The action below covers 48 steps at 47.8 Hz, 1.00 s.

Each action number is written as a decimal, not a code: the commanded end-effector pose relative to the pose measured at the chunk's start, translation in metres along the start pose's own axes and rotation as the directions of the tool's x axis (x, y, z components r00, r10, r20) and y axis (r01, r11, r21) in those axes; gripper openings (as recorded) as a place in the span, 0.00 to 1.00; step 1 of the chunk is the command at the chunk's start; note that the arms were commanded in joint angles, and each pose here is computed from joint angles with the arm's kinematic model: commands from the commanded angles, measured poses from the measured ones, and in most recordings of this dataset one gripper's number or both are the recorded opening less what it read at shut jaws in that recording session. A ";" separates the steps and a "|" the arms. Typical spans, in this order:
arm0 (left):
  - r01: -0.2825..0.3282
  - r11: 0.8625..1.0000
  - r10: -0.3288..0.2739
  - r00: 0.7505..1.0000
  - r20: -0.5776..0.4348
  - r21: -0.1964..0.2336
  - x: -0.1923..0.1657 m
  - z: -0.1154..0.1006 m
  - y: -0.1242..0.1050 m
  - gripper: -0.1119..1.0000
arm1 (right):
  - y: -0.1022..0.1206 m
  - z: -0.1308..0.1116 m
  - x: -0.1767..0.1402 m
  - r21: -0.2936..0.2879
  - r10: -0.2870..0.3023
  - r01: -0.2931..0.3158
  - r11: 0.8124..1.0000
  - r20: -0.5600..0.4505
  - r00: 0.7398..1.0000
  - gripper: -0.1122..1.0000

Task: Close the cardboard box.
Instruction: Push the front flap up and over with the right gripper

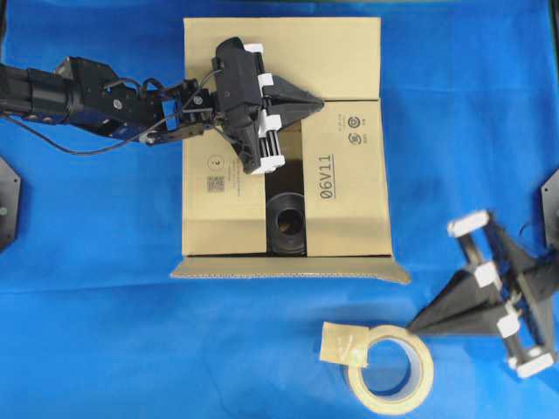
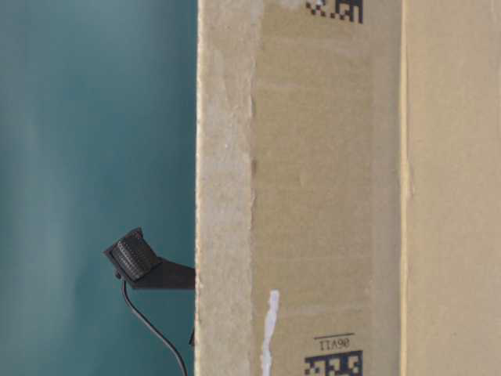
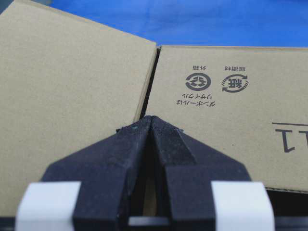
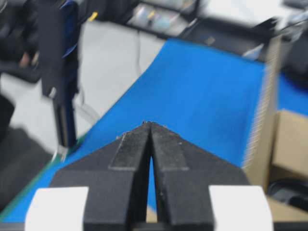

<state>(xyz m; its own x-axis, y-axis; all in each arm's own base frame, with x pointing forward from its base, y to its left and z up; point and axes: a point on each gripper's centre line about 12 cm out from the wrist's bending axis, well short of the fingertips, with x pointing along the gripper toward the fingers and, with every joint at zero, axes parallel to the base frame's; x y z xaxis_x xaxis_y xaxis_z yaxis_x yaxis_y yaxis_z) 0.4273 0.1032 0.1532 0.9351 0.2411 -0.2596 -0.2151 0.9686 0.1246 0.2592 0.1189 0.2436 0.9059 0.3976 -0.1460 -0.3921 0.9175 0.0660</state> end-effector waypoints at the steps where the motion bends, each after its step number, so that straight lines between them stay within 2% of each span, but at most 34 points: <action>1: -0.007 1.000 0.007 1.000 0.022 -0.002 -0.001 0.008 0.003 0.10 | 0.001 -0.002 0.010 0.000 0.003 -0.003 1.000 -0.009 1.000 0.10; 15: -0.005 1.000 0.005 1.000 0.020 -0.008 -0.002 0.007 0.002 0.10 | -0.002 -0.032 0.020 -0.003 -0.010 0.010 1.000 -0.078 0.997 0.10; 26: 0.001 1.000 -0.001 1.000 0.020 -0.007 -0.003 0.007 0.000 0.10 | -0.011 -0.038 0.015 0.006 -0.039 0.040 0.999 -0.062 0.997 0.10; 37: 0.001 1.000 -0.001 1.000 0.022 -0.007 -0.003 0.007 0.000 0.10 | -0.032 -0.037 0.014 0.024 -0.113 0.115 0.993 -0.058 0.992 0.10; 48: 0.007 1.000 -0.007 1.000 0.021 -0.007 -0.003 0.007 -0.003 0.10 | -0.058 -0.034 0.010 0.039 -0.200 0.202 0.979 -0.046 0.979 0.10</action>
<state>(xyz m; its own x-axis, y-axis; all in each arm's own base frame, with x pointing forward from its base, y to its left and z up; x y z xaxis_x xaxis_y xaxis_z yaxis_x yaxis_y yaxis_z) 0.4267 0.1010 0.1520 0.9355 0.2367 -0.2625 -0.2129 0.9702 0.1158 0.2822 0.0775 0.1970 0.9441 0.2325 -0.2339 -0.2222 0.9725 0.0699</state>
